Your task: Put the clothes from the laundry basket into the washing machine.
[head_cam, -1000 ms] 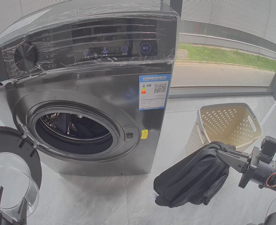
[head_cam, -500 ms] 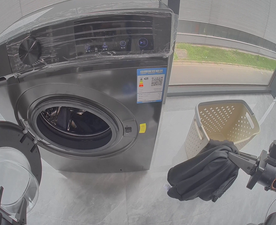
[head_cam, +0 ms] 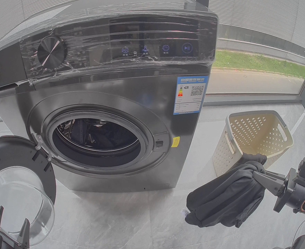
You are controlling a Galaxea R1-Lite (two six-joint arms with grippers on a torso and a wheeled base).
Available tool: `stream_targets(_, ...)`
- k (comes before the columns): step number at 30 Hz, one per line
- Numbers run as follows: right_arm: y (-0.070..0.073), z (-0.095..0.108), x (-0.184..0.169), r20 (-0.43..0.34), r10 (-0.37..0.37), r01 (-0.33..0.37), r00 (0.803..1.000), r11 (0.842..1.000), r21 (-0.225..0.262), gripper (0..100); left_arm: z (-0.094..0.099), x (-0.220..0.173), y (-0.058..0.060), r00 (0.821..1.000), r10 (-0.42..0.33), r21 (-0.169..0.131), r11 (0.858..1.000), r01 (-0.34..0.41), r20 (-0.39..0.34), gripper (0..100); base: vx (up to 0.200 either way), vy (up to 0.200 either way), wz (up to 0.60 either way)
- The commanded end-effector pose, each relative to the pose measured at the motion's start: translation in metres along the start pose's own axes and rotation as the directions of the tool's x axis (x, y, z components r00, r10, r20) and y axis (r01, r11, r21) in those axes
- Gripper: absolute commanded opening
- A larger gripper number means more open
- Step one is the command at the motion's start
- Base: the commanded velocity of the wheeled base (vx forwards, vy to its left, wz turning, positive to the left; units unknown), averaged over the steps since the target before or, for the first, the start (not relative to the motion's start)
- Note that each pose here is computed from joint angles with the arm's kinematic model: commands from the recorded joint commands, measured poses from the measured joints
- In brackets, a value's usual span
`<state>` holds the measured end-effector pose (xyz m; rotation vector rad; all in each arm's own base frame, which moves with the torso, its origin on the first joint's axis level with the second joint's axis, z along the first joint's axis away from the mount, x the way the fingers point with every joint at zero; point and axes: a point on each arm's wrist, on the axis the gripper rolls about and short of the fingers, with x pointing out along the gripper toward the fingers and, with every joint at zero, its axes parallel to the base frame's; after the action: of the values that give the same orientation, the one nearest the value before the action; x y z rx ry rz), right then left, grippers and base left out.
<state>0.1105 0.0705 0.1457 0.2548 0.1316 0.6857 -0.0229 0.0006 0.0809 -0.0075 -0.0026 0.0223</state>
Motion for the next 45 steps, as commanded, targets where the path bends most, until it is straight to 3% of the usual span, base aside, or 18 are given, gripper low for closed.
stream_targets(1,0.000,-0.001,0.002,-0.010,0.003,-0.003,1.000,1.000,0.001,0,-0.005,0.000,0.000,1.000,0.001,0.000,1.000,-0.001,-0.003,100,0.000,0.000,0.00)
stream_targets(15,0.004,0.002,0.003,0.005,0.020,-0.020,1.000,1.000,-0.012,0,-0.005,0.000,0.000,1.000,0.005,-0.017,1.000,-0.005,-0.003,100,0.000,0.000,0.00)
stream_targets(18,0.004,0.002,0.003,0.006,0.022,-0.022,1.000,0.999,-0.034,0,-0.005,0.000,0.000,1.000,0.005,-0.017,1.000,-0.005,-0.001,100,0.000,0.000,0.00)
stream_targets(22,0.004,-0.002,0.004,-0.034,0.024,-0.026,0.999,0.998,-0.064,0,-0.005,0.000,0.000,1.000,0.002,-0.006,1.000,-0.002,-0.003,100,0.000,0.000,0.00)
stream_targets(28,0.006,-0.008,0.005,-0.091,0.043,-0.047,0.995,0.998,-0.051,0,-0.005,0.000,0.000,1.000,-0.001,0.004,1.000,0.001,-0.001,100,0.000,0.000,0.00)
stream_targets(35,0.008,-0.003,0.009,-0.075,0.052,-0.056,0.996,0.997,-0.052,0,-0.005,0.000,0.000,1.000,-0.007,0.006,1.000,0.007,-0.001,100,0.000,0.000,0.00)
stream_targets(41,0.002,0.000,0.011,-0.064,0.014,-0.015,0.998,1.000,-0.023,0,-0.005,0.000,0.000,1.000,-0.005,0.006,1.000,0.005,-0.001,100,0.000,0.000,0.00)
stream_targets(45,0.001,-0.002,0.007,-0.064,0.003,0.001,0.998,0.998,0.063,0,-0.005,0.000,0.000,1.000,-0.007,0.004,1.000,0.007,-0.003,100,0.000,0.000,0.00)
